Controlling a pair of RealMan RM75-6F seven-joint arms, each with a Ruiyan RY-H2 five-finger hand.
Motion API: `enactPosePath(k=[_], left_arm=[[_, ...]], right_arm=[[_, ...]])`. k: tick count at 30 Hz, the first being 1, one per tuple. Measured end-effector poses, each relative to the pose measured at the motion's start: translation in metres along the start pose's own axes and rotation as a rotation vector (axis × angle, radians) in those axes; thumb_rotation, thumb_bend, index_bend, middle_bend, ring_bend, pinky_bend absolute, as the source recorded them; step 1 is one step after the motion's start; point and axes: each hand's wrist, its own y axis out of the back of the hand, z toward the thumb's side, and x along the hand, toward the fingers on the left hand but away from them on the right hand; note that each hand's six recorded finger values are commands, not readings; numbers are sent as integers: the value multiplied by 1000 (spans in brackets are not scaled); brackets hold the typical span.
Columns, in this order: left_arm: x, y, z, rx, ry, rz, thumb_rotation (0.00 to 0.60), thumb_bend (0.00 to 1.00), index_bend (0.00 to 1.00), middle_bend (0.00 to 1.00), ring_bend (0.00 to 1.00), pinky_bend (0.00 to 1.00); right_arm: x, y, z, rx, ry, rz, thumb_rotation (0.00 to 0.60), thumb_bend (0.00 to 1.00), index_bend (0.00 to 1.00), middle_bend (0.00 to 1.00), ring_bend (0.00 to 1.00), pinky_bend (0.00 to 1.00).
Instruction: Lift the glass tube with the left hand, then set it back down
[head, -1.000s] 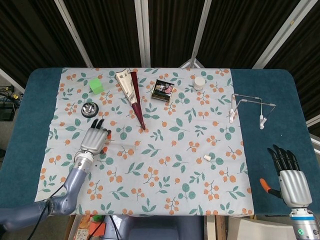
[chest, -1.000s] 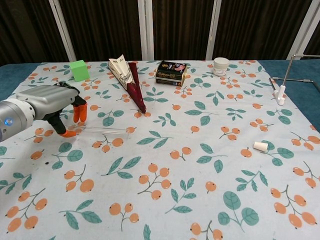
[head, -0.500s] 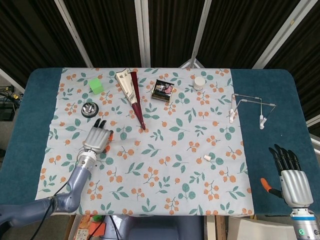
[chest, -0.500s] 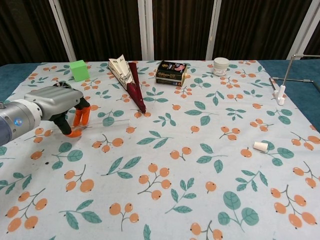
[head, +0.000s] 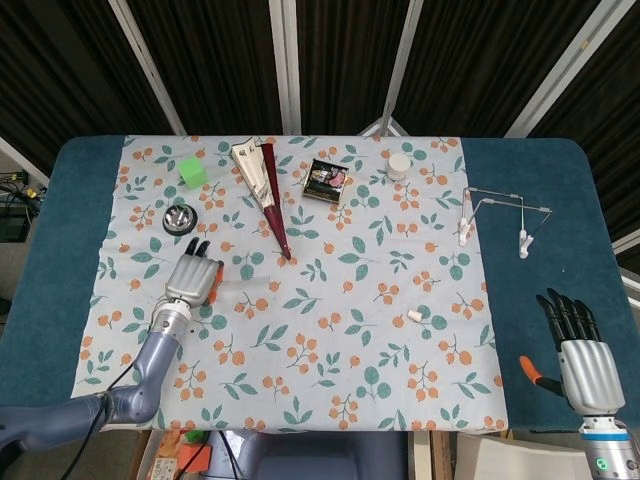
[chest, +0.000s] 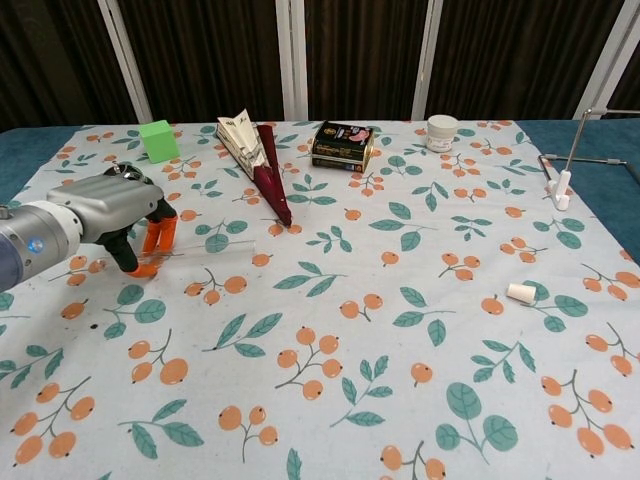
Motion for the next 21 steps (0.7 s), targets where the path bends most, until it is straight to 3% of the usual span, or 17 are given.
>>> enactPosePath(k=[9, 21], left_arm=[[-1, 1, 2, -11, -1, 15, 600, 514, 588, 631, 140, 0], [-9, 16, 9, -71, -57, 111, 600, 534, 627, 669, 170, 0]], right_arm=[[1, 2, 2, -9, 7, -9, 600, 310, 0, 0, 0, 0], [1, 3, 1, -13, 6, -13, 600, 311, 0, 0, 0, 0]])
